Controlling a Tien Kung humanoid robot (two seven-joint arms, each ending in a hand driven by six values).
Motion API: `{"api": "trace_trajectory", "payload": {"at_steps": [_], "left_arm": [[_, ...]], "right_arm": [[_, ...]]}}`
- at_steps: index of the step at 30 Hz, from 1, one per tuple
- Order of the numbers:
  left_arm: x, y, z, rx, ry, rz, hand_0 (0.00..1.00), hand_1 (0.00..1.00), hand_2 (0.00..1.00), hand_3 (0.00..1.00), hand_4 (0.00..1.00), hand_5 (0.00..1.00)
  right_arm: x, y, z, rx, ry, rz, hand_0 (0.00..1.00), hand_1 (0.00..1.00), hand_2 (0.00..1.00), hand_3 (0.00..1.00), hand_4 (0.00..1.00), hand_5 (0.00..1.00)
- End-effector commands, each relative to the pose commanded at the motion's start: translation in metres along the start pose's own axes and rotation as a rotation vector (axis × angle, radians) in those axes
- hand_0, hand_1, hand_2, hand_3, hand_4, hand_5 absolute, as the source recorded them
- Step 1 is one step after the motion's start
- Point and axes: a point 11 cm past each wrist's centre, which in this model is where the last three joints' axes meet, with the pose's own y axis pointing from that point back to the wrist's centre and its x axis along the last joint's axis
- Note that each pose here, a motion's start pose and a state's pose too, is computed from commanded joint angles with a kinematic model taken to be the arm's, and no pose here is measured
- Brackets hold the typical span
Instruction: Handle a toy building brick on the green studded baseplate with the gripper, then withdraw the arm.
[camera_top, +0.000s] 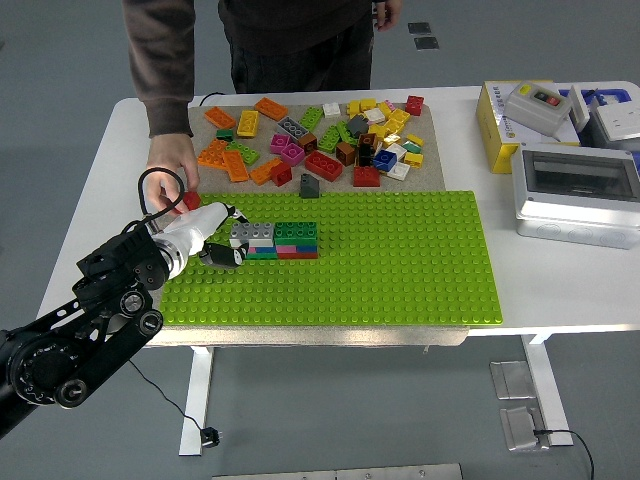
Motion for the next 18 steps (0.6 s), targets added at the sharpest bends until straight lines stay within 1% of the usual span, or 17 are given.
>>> {"api": "trace_trajectory", "payload": {"at_steps": [10, 18], "left_arm": [[0.0005, -0.0068, -0.0034, 0.023, 0.009, 0.003, 0.984, 0.950, 0.946, 0.535, 0.397, 0.183], [-0.0011, -0.0080, -0.0006, 0.018, 0.010, 0.001, 0.983, 0.950, 0.947, 0.534, 0.399, 0.184]], "right_arm": [[-0.0019, 0.0003, -0.0001, 0.002, -0.005, -0.004, 0.679, 0.644, 0.655, 0.664, 0.467, 0.811], [-0.0024, 0.0004, -0.0003, 0.003, -0.006, -0.004, 0.679, 0.644, 0.655, 0.664, 0.468, 0.811]]}}
